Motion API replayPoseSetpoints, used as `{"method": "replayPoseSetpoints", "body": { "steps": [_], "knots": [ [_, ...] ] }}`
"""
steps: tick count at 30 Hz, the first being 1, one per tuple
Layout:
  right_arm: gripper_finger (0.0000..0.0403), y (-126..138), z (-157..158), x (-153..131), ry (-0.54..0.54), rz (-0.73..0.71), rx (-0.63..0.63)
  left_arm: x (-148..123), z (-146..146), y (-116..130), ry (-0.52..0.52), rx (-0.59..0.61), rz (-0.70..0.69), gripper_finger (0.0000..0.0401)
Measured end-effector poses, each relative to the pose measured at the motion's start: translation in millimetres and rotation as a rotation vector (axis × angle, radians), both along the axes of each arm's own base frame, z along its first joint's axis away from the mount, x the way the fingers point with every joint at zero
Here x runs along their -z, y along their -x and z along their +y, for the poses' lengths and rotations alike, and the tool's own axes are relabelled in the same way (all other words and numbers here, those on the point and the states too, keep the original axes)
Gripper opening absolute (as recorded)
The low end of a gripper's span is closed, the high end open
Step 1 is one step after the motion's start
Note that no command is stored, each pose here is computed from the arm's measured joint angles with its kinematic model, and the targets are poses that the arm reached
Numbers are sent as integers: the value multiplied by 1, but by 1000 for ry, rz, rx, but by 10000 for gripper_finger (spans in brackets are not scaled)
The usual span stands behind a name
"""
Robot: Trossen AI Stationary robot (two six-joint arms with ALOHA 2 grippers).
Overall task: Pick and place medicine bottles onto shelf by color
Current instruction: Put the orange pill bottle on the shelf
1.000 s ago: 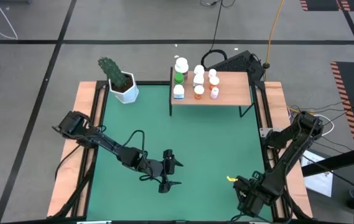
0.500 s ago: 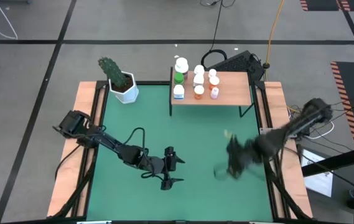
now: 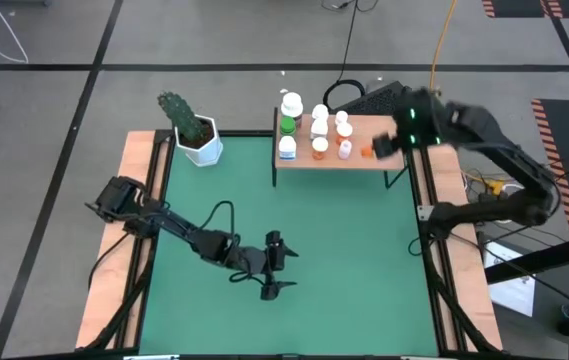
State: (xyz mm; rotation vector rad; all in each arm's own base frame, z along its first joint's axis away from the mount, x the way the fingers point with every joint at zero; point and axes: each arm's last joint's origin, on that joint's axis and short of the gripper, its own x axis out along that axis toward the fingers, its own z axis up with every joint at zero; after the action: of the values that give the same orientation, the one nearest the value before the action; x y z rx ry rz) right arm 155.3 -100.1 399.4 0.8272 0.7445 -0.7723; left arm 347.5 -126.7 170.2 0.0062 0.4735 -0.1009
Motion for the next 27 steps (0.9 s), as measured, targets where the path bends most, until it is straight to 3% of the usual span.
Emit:
{"method": "replayPoseSetpoints", "body": {
  "steps": [5,12,27],
  "knots": [
    [188,-24,-54,-9,-8,38,27,3,6,-1,-3,-17,30,372],
    [188,-39,-107,20,-157,243,64,12,2,7,-17,-14,138,372],
    [208,-47,-127,40,-187,306,25,13,1,8,-16,-19,149,372]
  ]
}}
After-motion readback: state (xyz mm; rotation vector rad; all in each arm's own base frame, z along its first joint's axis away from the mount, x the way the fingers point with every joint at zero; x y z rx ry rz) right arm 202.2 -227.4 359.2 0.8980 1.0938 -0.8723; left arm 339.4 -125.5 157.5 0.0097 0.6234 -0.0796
